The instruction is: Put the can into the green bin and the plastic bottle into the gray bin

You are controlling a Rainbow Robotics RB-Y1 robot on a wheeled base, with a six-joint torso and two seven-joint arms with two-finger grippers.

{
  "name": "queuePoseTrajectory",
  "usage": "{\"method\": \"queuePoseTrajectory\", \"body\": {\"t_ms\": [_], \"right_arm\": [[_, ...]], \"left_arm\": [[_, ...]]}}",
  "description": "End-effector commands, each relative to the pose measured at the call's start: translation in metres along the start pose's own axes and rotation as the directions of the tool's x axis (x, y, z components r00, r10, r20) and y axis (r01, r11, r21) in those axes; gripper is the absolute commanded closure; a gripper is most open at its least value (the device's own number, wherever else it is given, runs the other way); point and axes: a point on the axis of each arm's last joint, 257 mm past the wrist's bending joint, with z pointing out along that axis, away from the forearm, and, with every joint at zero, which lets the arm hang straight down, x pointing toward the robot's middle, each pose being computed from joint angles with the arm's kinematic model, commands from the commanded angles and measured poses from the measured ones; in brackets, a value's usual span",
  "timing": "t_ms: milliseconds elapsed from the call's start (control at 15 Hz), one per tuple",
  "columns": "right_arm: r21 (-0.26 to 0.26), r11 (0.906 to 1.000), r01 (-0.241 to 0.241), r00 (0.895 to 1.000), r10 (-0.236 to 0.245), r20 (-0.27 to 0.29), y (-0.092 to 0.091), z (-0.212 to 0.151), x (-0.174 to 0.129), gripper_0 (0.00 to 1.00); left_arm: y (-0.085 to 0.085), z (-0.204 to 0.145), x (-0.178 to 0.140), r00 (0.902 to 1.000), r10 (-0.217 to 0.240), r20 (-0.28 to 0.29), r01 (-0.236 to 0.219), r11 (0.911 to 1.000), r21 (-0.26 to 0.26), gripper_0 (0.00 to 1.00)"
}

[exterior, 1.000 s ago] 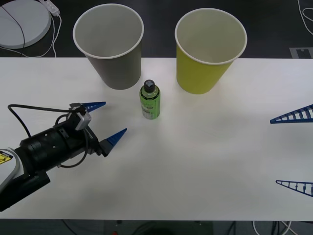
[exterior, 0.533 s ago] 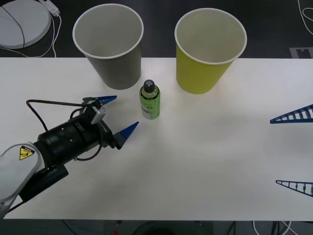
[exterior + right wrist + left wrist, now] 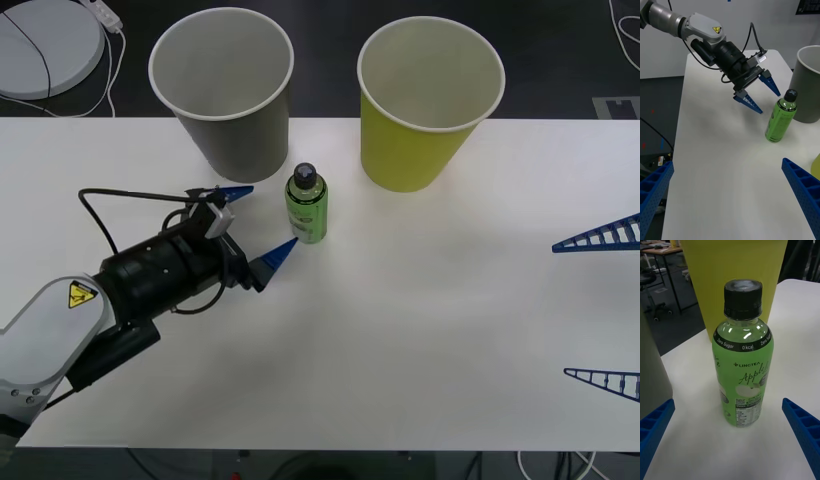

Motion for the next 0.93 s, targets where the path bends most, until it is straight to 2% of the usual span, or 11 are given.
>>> {"method": "queuePoseTrajectory", "body": {"t_ms": [67,933], "right_arm": [[0.0,1.0,0.0,1.0,0.0,0.0,0.0,0.0,0.0,0.0],[0.0,1.0,0.0,1.0,0.0,0.0,0.0,0.0,0.0,0.0]], "left_arm": [[-0.003,0.004,-0.002,1.0,-0.002,0.004,0.002,1.0,0.0,0.0],[0.004,0.041,-0.011,1.0,0.007,0.006,-0.007,1.0,-0.005,0.0]]}}
